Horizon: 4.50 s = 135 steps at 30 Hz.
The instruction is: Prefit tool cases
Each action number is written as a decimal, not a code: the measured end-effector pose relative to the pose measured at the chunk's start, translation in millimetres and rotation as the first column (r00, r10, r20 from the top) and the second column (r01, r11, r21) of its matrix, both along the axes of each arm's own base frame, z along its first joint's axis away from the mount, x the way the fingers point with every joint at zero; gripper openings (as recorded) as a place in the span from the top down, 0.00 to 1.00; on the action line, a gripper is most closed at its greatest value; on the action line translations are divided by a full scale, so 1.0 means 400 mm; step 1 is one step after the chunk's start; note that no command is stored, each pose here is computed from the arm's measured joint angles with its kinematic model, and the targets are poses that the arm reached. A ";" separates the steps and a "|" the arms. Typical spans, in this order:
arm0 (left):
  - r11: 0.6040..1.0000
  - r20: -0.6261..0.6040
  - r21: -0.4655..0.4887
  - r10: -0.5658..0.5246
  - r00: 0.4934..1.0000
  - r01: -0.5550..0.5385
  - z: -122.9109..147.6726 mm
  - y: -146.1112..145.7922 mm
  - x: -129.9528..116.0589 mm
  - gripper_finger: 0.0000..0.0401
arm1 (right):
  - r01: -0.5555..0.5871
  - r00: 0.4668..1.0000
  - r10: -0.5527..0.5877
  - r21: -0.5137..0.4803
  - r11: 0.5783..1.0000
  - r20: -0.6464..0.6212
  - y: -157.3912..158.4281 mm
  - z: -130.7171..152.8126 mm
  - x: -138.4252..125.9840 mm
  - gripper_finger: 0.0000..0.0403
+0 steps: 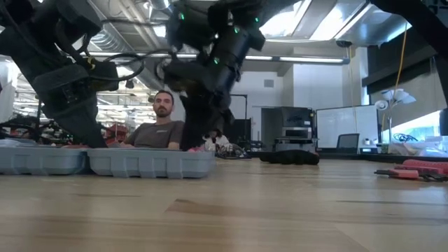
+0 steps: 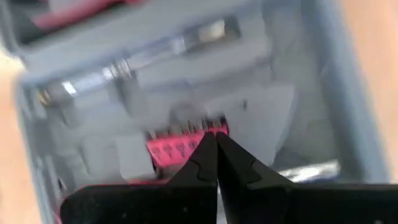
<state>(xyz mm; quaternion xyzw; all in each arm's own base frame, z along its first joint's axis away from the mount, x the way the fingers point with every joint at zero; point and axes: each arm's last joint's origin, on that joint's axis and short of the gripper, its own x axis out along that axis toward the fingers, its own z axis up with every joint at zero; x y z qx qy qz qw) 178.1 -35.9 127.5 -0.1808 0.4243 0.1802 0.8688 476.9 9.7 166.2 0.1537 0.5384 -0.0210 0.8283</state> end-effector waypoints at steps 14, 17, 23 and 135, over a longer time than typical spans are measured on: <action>1.000 0.000 0.001 -0.004 1.000 0.004 0.000 0.000 0.000 1.00 | -0.029 0.999 0.029 0.030 0.999 0.023 0.074 0.024 0.022 1.00; 1.000 0.000 0.001 -0.003 1.000 0.003 0.000 0.000 0.000 1.00 | -0.022 1.000 0.022 0.020 1.000 0.017 0.073 0.005 0.028 1.00; 1.000 0.000 -0.003 0.000 1.000 0.000 0.000 0.000 0.000 1.00 | -0.024 0.999 0.025 0.019 1.000 -0.024 0.070 -0.015 0.024 1.00; 0.997 0.024 0.041 0.069 0.997 -0.070 0.001 0.005 0.000 1.00 | -0.021 0.999 0.021 0.023 1.000 0.027 -0.037 0.003 0.032 1.00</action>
